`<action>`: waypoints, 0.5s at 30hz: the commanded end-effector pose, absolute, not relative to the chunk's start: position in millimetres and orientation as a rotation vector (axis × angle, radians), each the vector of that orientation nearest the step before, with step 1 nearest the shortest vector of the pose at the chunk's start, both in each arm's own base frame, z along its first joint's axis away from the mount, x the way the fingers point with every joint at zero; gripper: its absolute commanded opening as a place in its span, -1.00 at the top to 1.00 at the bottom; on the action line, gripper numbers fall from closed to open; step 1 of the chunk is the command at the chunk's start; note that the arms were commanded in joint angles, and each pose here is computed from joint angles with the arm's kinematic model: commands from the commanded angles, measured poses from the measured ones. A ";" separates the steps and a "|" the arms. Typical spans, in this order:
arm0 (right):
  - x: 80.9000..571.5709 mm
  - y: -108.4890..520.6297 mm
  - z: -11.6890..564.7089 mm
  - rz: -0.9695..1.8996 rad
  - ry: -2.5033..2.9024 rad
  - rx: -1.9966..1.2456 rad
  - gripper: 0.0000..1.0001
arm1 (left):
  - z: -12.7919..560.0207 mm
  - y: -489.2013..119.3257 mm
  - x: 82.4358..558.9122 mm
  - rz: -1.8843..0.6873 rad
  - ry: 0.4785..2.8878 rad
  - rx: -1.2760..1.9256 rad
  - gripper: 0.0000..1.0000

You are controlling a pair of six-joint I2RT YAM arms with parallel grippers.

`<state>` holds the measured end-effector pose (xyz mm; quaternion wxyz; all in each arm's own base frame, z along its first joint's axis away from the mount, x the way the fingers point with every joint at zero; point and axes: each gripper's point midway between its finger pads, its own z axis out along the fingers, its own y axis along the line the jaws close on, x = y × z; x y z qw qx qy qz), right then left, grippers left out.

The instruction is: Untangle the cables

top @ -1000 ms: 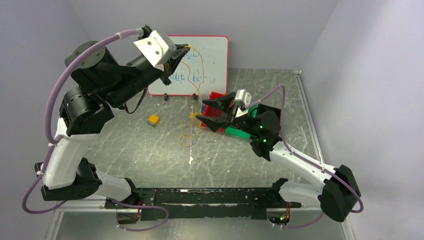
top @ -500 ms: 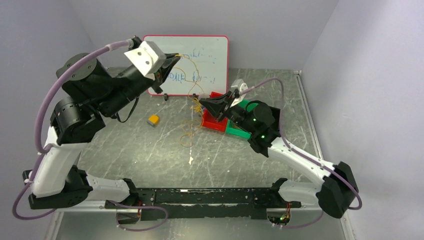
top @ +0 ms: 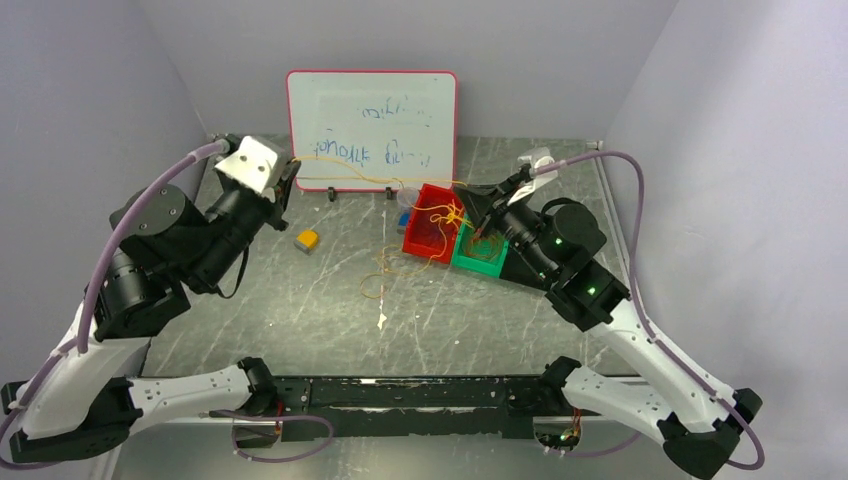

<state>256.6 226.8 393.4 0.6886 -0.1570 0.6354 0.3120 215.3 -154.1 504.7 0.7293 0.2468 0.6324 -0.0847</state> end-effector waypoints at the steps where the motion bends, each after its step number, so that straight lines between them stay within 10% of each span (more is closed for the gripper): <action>1: 246.4 213.6 406.4 0.661 1.469 -0.373 1.00 | 491.2 -125.4 217.2 -0.150 1.439 0.372 0.85; 7: 224.9 214.4 453.4 0.741 1.409 -0.421 1.00 | 433.3 -121.9 224.4 -0.075 1.580 0.344 0.77; 15: 198.4 240.7 487.7 0.926 1.371 -0.554 1.00 | 364.8 -159.0 234.8 -0.146 1.717 0.347 0.04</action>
